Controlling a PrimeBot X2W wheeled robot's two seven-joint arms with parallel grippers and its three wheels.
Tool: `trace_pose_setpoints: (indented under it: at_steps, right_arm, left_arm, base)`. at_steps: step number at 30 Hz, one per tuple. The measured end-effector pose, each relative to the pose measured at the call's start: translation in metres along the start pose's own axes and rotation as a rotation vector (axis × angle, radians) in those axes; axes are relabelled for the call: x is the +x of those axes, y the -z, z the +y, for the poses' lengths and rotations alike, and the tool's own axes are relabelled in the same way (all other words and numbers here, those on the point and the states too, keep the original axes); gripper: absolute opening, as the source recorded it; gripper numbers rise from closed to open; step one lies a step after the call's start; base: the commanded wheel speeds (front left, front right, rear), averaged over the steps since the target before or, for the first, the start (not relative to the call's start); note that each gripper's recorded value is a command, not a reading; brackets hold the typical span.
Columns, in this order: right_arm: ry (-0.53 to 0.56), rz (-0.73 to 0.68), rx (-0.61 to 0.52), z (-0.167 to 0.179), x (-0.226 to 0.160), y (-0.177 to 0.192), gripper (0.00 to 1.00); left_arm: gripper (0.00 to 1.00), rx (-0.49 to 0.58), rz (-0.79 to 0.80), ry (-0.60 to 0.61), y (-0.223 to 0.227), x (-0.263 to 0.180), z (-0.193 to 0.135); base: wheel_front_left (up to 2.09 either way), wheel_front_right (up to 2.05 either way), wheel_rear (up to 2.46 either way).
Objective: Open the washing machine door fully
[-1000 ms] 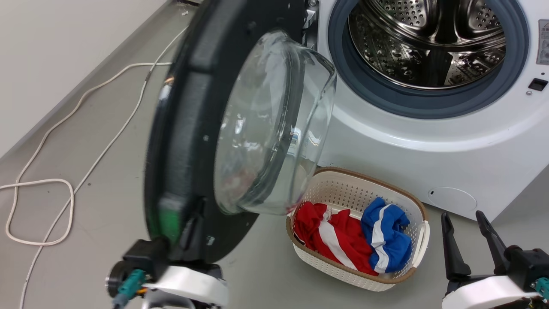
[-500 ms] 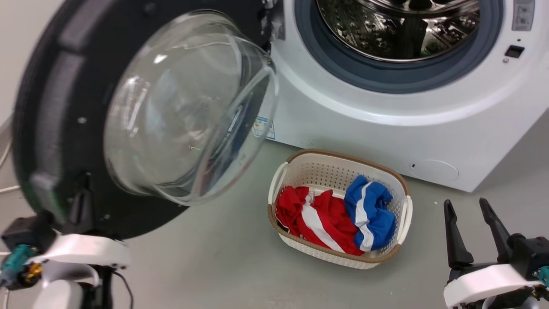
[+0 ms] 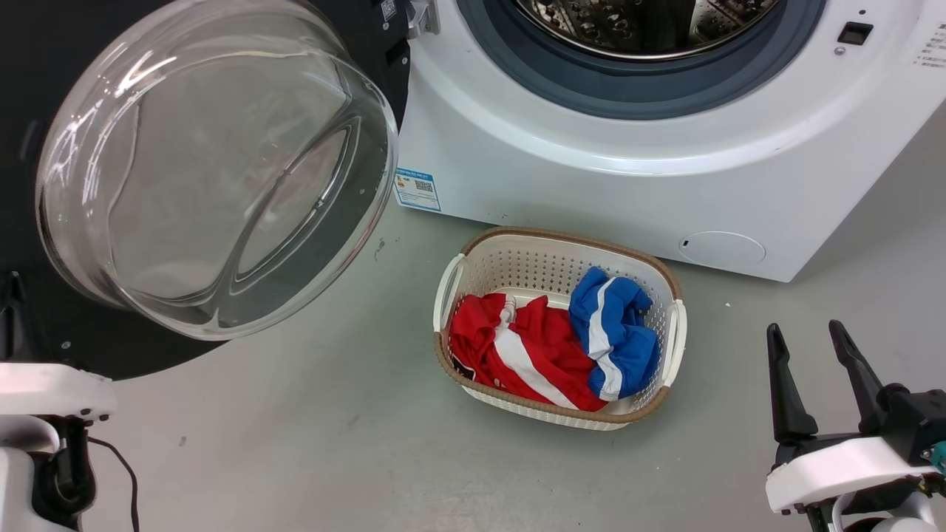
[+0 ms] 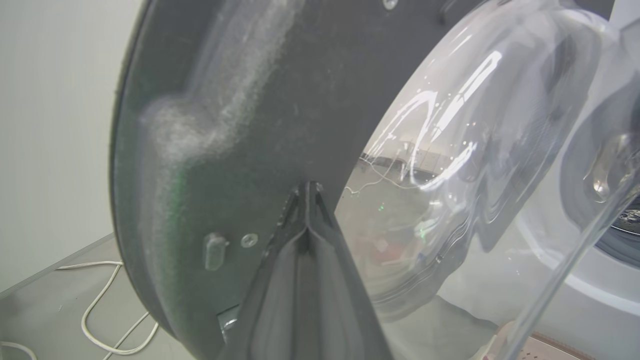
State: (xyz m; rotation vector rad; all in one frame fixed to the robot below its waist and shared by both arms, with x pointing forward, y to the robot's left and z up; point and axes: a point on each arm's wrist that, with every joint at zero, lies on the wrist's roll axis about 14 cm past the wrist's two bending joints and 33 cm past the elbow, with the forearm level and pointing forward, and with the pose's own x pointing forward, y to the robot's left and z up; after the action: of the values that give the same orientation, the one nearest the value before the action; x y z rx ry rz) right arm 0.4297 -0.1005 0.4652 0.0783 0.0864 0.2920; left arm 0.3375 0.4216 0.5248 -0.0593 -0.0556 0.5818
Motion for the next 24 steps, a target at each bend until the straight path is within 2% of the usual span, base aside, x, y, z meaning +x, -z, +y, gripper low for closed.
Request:
trace_pose_setpoints:
  at_steps: [12,24]
  right_arm:
    - [0.01,-0.025,-0.004,-0.001,-0.008,-0.008,1.0]
    - [0.004,-0.079,-0.017,0.007,-0.035,-0.03,1.0]
  left_arm:
    - [0.0,-0.021,-0.021,-0.014,-0.004,-0.006,0.002]
    - [0.0,-0.042,-0.088,0.136,-0.023,-0.064,-0.044]
  base:
    - [0.0,0.0,0.0]
    - [0.0,0.0,0.0]
